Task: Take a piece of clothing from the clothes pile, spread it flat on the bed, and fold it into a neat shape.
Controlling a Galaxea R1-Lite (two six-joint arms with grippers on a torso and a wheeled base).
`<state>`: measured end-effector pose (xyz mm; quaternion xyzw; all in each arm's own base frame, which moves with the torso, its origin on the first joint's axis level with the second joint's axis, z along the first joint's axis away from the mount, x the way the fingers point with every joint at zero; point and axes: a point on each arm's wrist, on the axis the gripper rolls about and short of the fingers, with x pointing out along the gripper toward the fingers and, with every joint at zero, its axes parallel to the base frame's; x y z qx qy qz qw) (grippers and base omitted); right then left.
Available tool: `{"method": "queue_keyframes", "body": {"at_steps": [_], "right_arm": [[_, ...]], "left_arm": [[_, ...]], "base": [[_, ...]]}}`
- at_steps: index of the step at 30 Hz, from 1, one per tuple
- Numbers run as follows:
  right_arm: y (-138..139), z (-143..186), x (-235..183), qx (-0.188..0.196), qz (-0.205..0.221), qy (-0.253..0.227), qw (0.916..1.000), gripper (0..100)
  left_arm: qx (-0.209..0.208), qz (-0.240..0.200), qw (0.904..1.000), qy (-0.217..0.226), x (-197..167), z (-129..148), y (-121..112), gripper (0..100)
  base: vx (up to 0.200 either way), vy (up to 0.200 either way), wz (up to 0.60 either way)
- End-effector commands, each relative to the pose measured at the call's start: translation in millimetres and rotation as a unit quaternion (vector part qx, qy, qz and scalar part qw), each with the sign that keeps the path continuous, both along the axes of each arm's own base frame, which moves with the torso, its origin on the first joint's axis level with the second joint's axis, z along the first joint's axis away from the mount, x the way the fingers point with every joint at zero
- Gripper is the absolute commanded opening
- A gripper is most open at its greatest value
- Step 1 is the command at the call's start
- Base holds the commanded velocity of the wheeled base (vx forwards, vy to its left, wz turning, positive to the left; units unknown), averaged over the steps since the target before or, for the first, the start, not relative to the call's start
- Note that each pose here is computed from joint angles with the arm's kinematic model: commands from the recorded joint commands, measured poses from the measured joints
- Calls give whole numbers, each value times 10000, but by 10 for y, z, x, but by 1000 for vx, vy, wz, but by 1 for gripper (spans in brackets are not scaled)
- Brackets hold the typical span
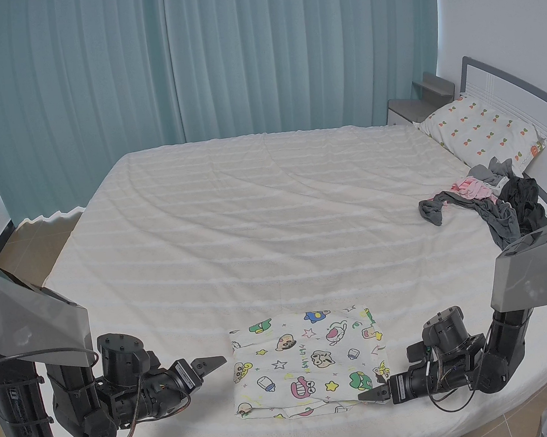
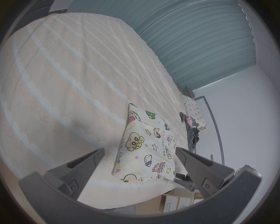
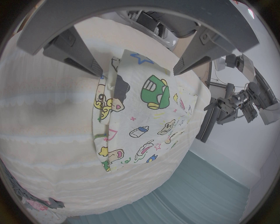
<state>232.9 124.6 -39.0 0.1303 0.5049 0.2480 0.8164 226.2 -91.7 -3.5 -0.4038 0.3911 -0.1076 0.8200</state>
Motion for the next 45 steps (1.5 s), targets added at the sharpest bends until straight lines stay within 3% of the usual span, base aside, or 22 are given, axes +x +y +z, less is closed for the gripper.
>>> {"method": "queue_keyframes", "body": {"at_steps": [1, 2, 16, 22, 31, 34, 35, 38, 41, 45], "right_arm": [[14, -67, 9, -93, 79, 19, 9999, 100], [22, -68, 18, -98, 78, 0, 9999, 0], [-23, -38, 4, -122, 10, -26, 9999, 0], [-150, -68, -90, -350, -102, 113, 9993, 0], [-192, -60, -90, -398, -99, 67, 9991, 0], [-194, -64, -93, -392, -100, 80, 9991, 0], [-202, -62, -102, -398, -107, 94, 9991, 100], [-246, -23, -112, -333, -173, -55, 9993, 100], [-258, 47, -11, -78, -337, -528, 9980, 100], [-245, 13, 158, 50, -475, -780, 9958, 100]], "left_arm": [[4, -1, 10000, 14, 0, -7, -1, 100], [11, 6, 10000, 19, 0, -11, -1, 100], [18, 12, 10000, 25, -3, -12, 1, 100], [21, 12, 10000, 32, -7, -13, 2, 100], [42, 33, 10000, 22, -3, -16, 2, 100], [128, 137, 9997, -129, 51, -6, -11, 100], [134, 151, 9996, -210, 89, 2, -24, 100], [369, -43, 9988, -319, 146, -74, -94, 100], [931, -467, 9932, -526, 211, -209, -128, 100], [1127, -621, 9894, -668, 392, -379, -206, 100]], "base": [[0, 0, 0], [0, 0, 0], [0, 0, 0], [0, 0, 0], [0, 0, 0], [0, 0, 0], [0, 0, 0], [0, 0, 0], [0, 0, 0], [0, 0, 0]]}}
